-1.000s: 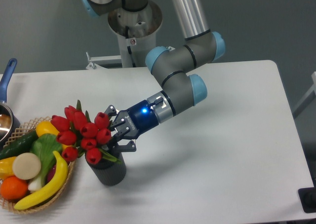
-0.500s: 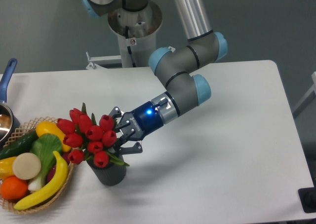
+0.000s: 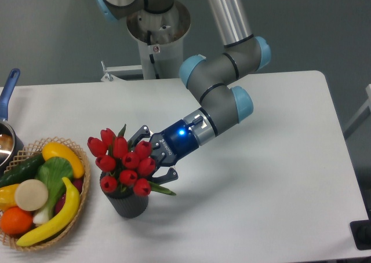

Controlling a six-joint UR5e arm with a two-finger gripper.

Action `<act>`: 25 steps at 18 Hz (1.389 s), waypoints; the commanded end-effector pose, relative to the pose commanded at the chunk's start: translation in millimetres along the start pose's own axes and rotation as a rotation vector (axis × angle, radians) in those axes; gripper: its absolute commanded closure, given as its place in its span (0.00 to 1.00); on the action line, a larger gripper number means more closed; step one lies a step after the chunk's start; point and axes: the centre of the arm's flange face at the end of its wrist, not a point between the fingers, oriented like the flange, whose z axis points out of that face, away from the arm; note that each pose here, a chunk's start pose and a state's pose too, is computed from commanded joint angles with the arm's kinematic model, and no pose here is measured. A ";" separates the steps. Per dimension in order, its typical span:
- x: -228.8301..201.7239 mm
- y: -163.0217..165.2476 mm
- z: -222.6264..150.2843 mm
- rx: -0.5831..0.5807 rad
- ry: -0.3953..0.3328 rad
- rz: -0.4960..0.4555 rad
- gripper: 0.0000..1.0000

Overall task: Insert the flowers into the vase
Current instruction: 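Open the gripper to release the tulips in the vase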

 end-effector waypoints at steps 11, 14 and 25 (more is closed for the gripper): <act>2.7 -8.6 -3.2 -0.075 -0.015 0.030 0.00; 6.4 -12.8 -4.6 -0.077 -0.018 0.036 0.00; 7.7 -15.5 -13.8 -0.211 -0.053 0.063 0.00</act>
